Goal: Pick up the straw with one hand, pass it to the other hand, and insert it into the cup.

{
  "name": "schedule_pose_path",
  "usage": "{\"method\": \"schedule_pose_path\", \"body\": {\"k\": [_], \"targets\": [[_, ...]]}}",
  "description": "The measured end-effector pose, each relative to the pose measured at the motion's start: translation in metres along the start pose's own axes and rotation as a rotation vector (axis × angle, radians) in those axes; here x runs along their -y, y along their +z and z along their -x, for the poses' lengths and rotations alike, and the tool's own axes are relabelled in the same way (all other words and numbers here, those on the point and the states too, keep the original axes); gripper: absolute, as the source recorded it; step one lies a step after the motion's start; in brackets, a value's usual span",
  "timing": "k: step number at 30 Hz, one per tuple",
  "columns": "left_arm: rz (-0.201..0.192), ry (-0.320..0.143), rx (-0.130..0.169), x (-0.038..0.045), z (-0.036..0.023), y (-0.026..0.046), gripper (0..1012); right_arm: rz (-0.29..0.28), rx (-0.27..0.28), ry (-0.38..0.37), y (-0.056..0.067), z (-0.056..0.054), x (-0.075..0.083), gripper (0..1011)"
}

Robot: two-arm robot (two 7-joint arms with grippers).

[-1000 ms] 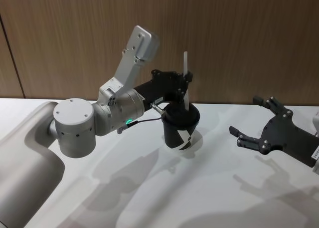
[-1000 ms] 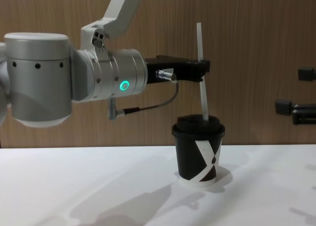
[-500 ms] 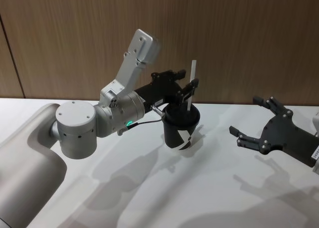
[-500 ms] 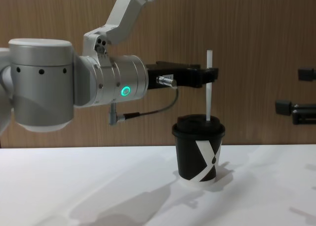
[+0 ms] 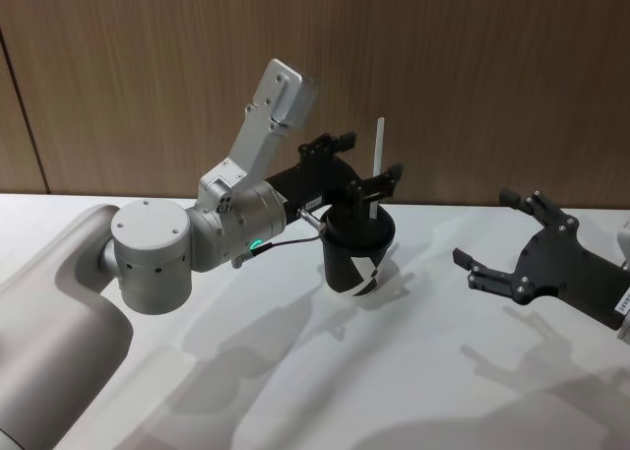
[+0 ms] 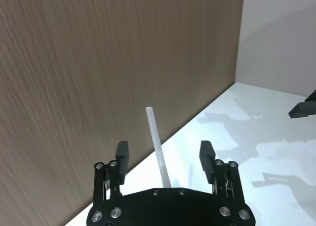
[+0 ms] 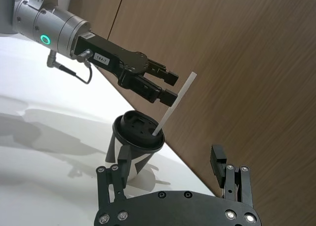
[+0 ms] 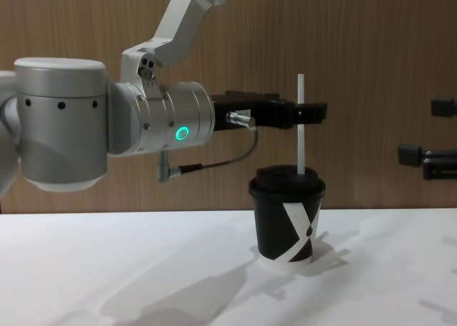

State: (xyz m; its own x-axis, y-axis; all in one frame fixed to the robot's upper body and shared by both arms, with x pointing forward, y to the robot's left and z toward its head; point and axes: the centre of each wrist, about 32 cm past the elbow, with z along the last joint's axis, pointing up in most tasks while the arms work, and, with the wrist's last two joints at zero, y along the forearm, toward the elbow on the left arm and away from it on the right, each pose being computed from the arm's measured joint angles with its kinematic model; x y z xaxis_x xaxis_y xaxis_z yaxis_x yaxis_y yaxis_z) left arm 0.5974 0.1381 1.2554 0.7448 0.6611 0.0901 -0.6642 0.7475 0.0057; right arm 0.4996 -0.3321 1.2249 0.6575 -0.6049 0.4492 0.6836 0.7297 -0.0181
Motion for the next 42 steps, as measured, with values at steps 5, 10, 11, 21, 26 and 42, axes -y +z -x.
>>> {"method": "schedule_pose_path", "body": {"k": [5,10,11,21,26,42], "targets": [[0.0,-0.002,-0.001,-0.0016,0.0004,-0.001,997,-0.007,-0.003,-0.01,0.001,-0.001,-0.001,1001],[0.005,-0.003,-0.001,-0.0064,0.0005,-0.0027,1003,-0.034,-0.015,-0.05,0.006,-0.006,-0.005,1001],[0.006,-0.002,-0.002,-0.0075,0.0003,-0.0033,1003,-0.041,-0.017,-0.059,0.008,-0.007,-0.006,1001],[0.032,0.023,0.005,-0.0187,-0.0006,-0.0069,1003,-0.125,-0.036,-0.156,0.024,-0.021,-0.019,1001],[0.052,0.043,0.009,-0.0226,-0.0006,-0.0099,1003,-0.177,-0.075,-0.197,0.033,-0.028,-0.026,1001],[0.213,0.096,0.008,-0.021,0.0027,-0.0195,1003,-0.276,-0.23,-0.136,0.045,-0.034,-0.032,1001]]}}
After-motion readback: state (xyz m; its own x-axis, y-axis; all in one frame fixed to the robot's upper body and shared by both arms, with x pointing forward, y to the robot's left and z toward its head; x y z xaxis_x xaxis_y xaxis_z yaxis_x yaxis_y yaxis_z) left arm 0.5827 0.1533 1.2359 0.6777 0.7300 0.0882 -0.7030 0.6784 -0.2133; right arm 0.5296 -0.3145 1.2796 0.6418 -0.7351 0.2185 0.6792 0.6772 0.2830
